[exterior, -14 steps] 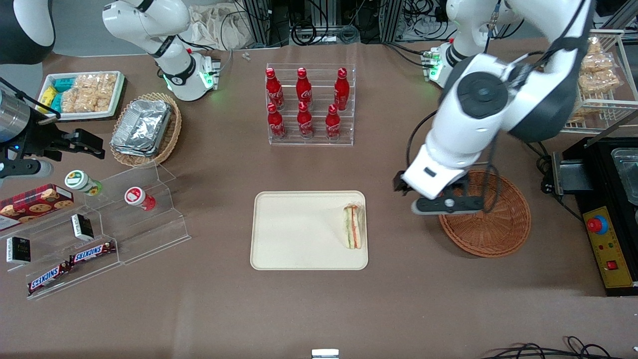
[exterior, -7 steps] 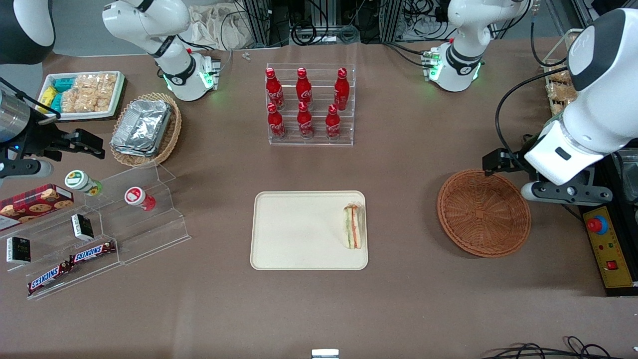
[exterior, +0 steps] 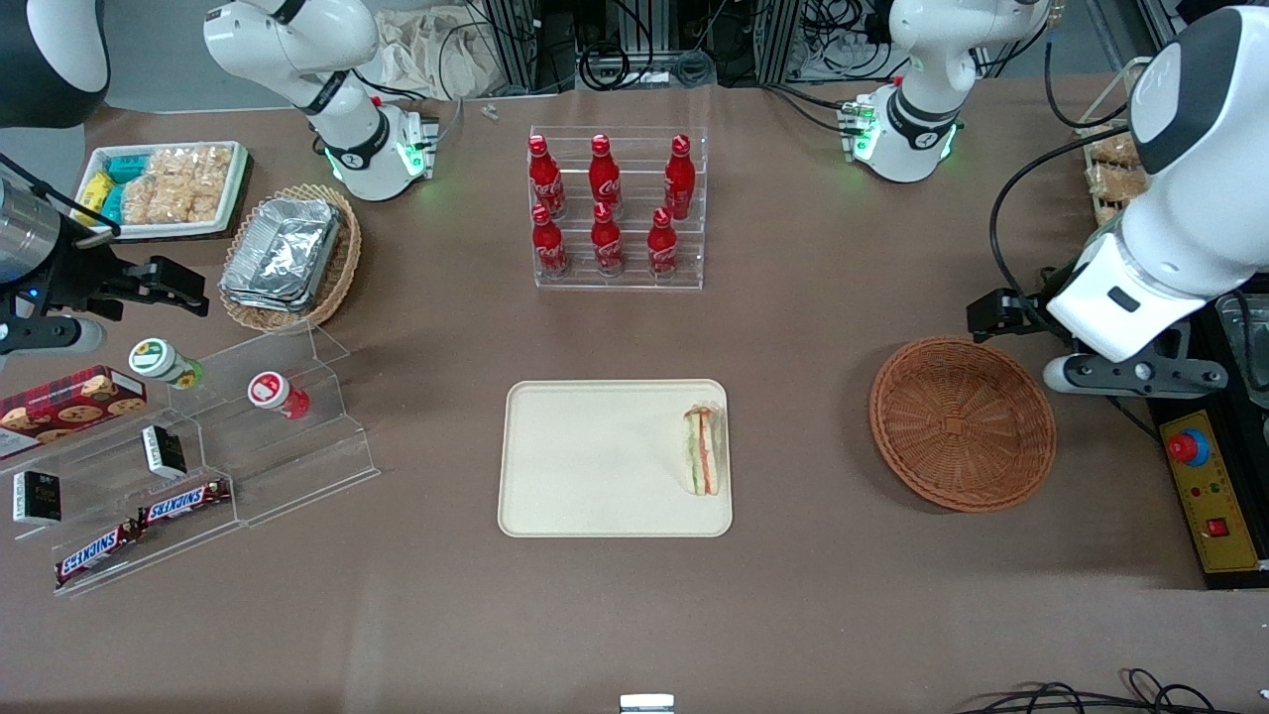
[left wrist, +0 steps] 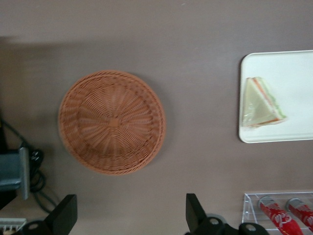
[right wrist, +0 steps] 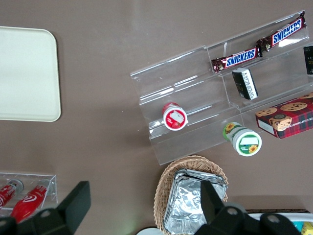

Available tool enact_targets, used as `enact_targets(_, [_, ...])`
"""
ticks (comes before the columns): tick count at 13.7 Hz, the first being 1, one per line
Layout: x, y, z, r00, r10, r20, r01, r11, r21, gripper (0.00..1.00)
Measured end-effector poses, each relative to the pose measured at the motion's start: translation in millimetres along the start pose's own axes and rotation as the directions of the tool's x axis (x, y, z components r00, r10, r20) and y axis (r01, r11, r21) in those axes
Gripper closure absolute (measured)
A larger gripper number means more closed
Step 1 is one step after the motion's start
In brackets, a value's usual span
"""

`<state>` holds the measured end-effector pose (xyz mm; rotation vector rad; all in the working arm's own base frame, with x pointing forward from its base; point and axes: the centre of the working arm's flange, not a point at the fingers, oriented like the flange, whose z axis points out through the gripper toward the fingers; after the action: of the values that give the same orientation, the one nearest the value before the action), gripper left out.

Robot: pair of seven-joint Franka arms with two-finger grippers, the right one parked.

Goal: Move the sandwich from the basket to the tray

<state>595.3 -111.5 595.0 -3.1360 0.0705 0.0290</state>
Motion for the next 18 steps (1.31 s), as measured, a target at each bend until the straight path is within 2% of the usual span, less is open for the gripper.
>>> enact_targets(3, [-25.6,-5.7,-14.8,1.0,-0.029,-0.011,0.029,0.999,0.029,0.0])
enact_targets(8, [-79.5,-21.6,-41.9,0.998,-0.056,-0.033,0.058,0.998,0.033,0.0])
enact_targets(12, [-73.5,-19.9,-31.3,0.998,-0.054,-0.038,0.055,0.998,0.03,0.0])
enact_targets(18, [-69.6,-20.3,-27.9,0.998,-0.058,-0.026,0.058,0.998,0.018,0.0])
